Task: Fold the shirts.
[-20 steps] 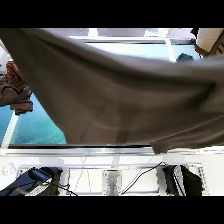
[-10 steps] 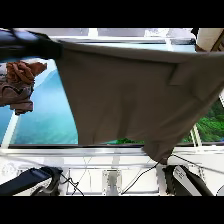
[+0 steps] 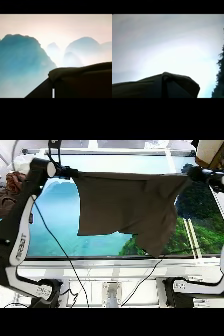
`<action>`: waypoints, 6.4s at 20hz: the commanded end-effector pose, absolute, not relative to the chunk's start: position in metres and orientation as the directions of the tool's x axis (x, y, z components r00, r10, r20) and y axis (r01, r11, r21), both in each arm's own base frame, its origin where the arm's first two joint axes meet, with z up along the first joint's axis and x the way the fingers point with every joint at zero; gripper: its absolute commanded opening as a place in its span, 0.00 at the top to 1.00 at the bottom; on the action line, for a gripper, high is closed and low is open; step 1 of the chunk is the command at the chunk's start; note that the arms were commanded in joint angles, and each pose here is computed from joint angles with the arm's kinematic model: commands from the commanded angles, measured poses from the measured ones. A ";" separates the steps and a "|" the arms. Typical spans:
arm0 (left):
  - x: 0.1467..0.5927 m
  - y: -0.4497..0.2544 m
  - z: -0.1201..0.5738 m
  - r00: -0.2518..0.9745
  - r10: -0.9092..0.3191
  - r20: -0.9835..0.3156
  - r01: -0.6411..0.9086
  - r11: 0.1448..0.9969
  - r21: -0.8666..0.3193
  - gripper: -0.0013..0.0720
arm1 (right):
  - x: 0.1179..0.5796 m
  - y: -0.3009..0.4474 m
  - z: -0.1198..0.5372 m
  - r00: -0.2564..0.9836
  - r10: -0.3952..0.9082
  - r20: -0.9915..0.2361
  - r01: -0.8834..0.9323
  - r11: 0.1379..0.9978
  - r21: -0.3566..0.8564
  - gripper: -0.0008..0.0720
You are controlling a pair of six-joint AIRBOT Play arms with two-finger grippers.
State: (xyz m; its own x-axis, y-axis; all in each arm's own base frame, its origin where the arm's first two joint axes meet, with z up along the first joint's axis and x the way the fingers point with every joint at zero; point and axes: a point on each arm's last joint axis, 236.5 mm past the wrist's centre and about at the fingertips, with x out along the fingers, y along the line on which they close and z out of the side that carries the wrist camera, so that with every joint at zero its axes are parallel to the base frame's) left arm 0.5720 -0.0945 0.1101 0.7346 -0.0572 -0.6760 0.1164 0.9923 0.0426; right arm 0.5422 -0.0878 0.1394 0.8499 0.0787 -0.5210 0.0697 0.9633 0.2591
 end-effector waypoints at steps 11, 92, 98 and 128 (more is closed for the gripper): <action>0.544 -0.068 -0.017 0.438 0.025 -0.899 0.081 0.994 0.067 0.97 | 0.562 -0.072 -0.002 0.695 0.113 -0.710 0.083 0.969 0.235 0.95; 0.298 -0.016 -0.026 0.278 -0.227 -0.933 -0.167 0.945 -0.280 0.24 | 0.246 0.077 -0.136 0.219 0.518 -0.827 0.425 0.712 0.559 0.59; 0.271 -0.023 -0.049 0.190 -0.254 -0.948 -0.202 0.935 -0.291 0.39 | 0.247 0.075 -0.140 0.219 0.492 -0.843 0.402 0.741 0.537 0.95; 0.298 -0.089 -0.104 0.401 -0.514 -0.758 -0.428 0.626 -0.651 0.96 | 0.264 0.069 -0.136 0.285 0.469 -0.836 0.398 0.735 0.548 0.95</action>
State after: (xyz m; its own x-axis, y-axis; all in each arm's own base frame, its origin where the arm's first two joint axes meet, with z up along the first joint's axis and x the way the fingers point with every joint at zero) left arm 0.2928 -0.0718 -0.1165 0.3811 -0.4423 -0.8119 -0.4799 0.6560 -0.5826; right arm 0.2541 0.0781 -0.1353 0.2483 0.5079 -0.8249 0.4033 0.7200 0.5647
